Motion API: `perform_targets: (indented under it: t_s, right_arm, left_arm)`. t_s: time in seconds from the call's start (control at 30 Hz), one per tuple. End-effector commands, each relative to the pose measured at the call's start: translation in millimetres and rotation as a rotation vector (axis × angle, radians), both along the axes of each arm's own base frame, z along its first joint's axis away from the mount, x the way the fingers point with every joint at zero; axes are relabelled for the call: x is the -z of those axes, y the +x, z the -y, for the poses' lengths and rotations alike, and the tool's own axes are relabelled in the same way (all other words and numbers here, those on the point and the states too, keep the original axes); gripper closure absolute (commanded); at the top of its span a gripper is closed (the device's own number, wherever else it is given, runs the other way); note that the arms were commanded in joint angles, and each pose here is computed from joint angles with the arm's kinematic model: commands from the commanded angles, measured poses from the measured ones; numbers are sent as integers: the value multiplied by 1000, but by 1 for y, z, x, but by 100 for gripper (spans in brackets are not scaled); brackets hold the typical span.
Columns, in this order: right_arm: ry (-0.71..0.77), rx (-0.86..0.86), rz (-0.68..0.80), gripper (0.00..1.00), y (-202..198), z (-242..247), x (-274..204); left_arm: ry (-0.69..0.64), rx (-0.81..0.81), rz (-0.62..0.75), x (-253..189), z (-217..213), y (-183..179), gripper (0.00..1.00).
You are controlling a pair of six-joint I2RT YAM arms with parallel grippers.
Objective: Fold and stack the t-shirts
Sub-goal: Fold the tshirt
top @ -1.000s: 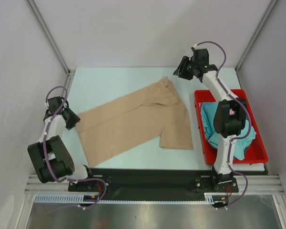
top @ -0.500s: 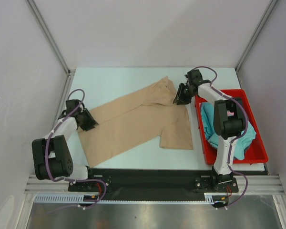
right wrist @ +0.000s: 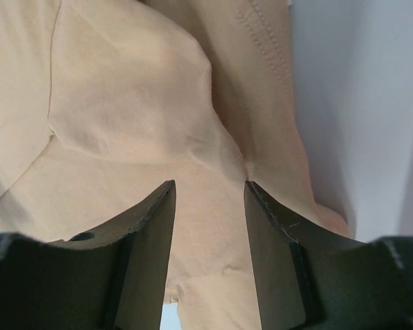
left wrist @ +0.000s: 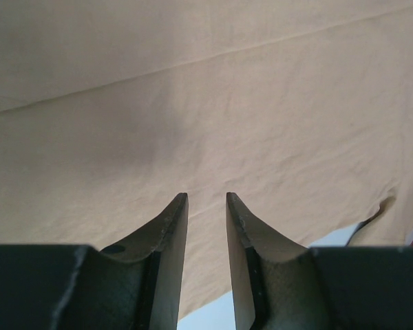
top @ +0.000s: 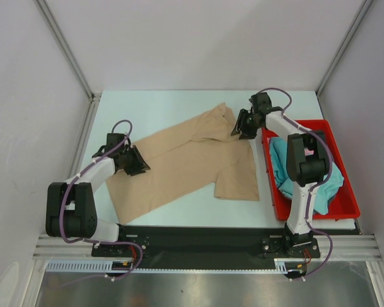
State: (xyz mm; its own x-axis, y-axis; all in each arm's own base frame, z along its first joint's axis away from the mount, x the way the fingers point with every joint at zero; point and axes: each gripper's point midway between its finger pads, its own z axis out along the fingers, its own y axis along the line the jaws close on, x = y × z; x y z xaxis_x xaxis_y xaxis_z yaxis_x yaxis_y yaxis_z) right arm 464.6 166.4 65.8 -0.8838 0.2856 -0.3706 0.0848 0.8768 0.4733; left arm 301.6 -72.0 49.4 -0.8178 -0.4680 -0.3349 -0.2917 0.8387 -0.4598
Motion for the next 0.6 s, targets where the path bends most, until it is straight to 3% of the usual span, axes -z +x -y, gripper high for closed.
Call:
perform_targets:
  t_s: [0.0, 0.2, 0.57]
  right_arm:
    - [-38, 21, 35, 51, 16, 10, -4]
    - [-22, 15, 62, 53, 24, 13, -3]
    - [38, -4, 50, 71, 35, 4, -3]
  left_arm:
    - [-24, 25, 59, -20, 11, 7, 66]
    - [14, 30, 83, -31, 5, 16, 66]
    - [20, 29, 96, -40, 4, 20, 66]
